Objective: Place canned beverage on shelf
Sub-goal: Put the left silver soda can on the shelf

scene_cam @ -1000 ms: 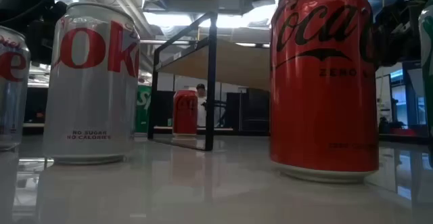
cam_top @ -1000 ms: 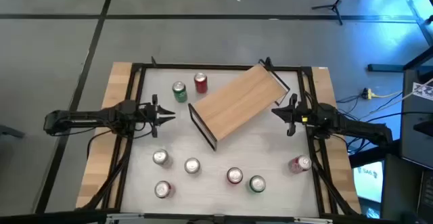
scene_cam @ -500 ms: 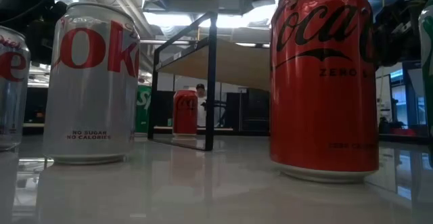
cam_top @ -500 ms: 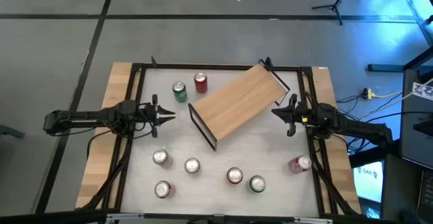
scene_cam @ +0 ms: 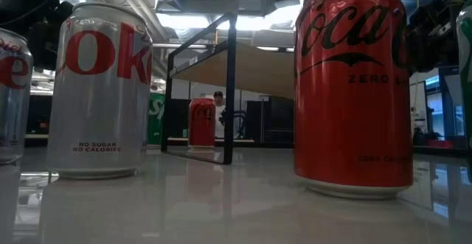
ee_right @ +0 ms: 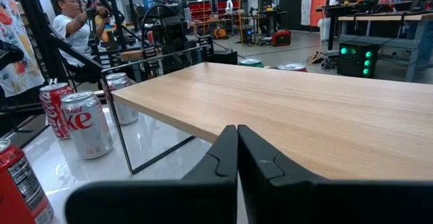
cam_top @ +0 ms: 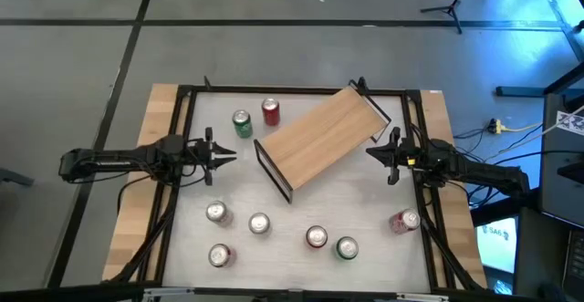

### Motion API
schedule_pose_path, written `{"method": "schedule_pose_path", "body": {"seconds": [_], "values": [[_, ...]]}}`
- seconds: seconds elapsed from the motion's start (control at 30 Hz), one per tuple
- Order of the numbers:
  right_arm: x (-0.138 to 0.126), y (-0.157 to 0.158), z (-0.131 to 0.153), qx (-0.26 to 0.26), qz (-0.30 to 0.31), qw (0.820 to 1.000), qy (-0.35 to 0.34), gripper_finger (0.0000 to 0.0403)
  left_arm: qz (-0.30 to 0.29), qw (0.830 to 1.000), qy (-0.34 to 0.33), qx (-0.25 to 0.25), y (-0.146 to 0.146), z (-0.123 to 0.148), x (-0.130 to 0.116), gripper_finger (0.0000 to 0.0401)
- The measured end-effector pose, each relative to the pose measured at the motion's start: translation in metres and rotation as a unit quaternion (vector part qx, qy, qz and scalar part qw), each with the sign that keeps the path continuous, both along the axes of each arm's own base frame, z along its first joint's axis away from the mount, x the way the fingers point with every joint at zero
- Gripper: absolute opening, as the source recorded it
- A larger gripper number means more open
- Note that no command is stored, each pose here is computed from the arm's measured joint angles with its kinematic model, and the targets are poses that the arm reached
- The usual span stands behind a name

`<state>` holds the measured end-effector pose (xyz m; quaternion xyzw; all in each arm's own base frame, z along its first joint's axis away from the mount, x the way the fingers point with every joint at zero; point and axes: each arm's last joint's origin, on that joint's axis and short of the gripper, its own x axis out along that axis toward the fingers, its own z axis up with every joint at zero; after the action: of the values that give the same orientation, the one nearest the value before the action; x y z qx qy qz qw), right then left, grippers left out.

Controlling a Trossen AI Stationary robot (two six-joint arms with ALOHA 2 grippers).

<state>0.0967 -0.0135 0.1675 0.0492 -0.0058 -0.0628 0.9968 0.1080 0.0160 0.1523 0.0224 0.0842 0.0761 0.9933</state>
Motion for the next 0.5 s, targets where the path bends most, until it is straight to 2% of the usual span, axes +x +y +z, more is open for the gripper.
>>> {"method": "schedule_pose_path", "body": {"seconds": [0.5], "values": [[0.0,0.0,0.0001,0.0,0.0,1.0,0.0,0.0001,0.001,1.0,-0.004,0.001,0.0001,0.0009,0.0001,0.007]]}}
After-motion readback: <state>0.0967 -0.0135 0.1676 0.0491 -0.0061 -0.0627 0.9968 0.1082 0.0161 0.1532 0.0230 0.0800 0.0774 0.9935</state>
